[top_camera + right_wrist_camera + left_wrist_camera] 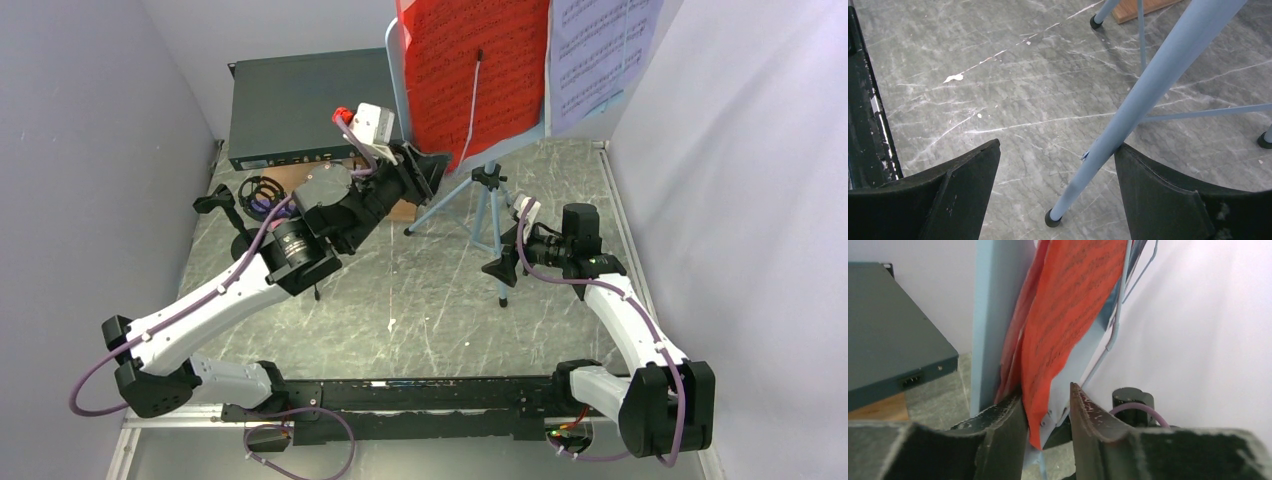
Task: Pack up the instrument practice props
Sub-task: Pick up the sheet music from the music stand, then place the sheet music at the center of the board.
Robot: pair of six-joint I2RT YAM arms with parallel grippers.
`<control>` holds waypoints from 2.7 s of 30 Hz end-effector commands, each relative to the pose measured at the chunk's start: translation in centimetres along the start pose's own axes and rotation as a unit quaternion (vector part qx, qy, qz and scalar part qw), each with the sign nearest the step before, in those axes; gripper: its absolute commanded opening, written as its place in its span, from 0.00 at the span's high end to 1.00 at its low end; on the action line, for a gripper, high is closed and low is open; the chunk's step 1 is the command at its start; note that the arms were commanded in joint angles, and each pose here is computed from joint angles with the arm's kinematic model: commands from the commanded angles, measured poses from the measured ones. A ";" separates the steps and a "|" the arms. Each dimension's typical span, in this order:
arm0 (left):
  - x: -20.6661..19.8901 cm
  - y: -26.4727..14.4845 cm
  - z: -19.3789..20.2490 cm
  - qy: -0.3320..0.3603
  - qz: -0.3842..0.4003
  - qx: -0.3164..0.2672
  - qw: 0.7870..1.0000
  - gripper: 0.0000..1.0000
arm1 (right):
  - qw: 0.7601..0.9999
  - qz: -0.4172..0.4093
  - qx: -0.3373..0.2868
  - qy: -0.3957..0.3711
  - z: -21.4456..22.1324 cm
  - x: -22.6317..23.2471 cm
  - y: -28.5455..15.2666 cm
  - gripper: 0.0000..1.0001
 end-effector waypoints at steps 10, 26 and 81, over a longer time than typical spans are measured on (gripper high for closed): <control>0.2 -1.1 -2.6 0.087 0.025 -0.076 0.993 1.00 | 0.999 -0.007 -0.019 -0.034 -1.7 0.1 -0.5 0.13; 2.2 -11.4 -5.3 0.113 0.072 -0.078 0.988 1.00 | 0.999 -0.005 -0.012 -0.031 -1.4 -0.1 -0.5 0.13; 4.0 -15.2 20.1 0.126 0.305 0.324 0.887 1.00 | 0.971 -0.206 -0.097 0.068 -3.8 4.7 -1.0 0.30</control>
Point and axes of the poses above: each gripper's point midway between its finger pads, its own y axis out along the fingers, its own x axis along the line the jaws close on, z = x × y, the point moved 6 cm from there along -y, back along the fingers, and after that the axes turned 2 degrees about y, right-handed, at the moved point
